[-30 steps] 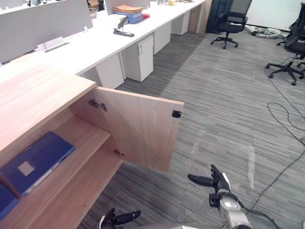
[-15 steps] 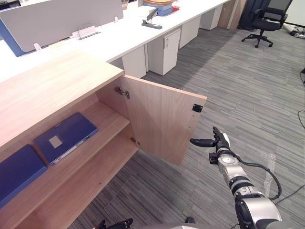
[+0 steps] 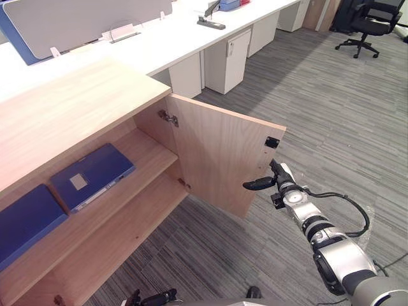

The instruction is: Walk over to the cabinet, pick up the folder, carry it to the office cabinet, place the folder inside the office cabinet, then close the office cabinet door

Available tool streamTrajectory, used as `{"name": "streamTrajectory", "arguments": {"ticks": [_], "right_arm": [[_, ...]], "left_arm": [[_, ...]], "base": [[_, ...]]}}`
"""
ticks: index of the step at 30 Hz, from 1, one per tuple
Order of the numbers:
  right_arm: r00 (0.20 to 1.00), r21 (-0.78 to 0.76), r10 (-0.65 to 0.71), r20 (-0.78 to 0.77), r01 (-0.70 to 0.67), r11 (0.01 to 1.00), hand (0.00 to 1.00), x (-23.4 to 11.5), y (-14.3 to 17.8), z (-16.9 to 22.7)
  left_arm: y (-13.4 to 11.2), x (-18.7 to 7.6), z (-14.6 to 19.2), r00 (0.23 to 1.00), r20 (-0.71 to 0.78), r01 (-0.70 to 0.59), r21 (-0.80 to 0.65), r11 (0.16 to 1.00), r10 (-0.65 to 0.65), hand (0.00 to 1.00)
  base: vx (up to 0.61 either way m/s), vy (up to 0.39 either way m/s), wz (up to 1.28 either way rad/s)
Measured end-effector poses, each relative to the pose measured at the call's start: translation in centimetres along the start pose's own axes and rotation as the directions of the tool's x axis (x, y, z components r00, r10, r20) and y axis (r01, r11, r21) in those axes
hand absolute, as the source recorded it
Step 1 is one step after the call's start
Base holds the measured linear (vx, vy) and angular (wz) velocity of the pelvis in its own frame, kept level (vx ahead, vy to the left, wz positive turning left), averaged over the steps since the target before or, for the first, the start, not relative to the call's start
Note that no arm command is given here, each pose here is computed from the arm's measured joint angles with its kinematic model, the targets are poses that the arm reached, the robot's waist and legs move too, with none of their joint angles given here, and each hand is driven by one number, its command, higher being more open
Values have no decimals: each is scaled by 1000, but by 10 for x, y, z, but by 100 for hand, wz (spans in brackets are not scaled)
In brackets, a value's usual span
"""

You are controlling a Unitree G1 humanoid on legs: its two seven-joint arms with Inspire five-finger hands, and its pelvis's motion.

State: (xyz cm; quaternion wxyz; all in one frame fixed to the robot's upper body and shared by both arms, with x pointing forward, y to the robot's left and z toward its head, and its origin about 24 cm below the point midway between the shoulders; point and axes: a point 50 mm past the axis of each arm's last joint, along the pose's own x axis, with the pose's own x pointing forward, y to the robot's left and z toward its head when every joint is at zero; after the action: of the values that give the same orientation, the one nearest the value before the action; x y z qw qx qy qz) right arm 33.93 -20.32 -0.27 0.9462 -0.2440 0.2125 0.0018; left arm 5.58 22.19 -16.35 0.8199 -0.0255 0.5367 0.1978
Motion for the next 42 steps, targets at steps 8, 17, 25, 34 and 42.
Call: {"name": "streamTrajectory", "arguments": {"ticks": [8,17,25,34,42], "right_arm": [[1000,-12,-9,3,9,1000,100,4,-8,10],[999,-360,38,15,-30,932,100,4,-18,10],[908,-892,411,82,-117,437,100,-26,18,35],[426,-982,895,131,-70,177,100,-110,133,67],[336,-957,930,151,-185,222,100,-128,159,50]], "left_arm": [[10,1,1,999,-2,-34,-7,999,34,100],[17,2,4,998,-1,-61,-28,998,61,100],[8,5,15,999,25,-42,-10,999,42,100],[21,7,20,995,12,-99,-158,983,102,100],[27,4,6,990,-35,-143,-219,965,139,100]], "base": [[-35,22,-1],[-42,25,4],[-30,-21,-23],[0,-49,2],[0,37,23]]}}
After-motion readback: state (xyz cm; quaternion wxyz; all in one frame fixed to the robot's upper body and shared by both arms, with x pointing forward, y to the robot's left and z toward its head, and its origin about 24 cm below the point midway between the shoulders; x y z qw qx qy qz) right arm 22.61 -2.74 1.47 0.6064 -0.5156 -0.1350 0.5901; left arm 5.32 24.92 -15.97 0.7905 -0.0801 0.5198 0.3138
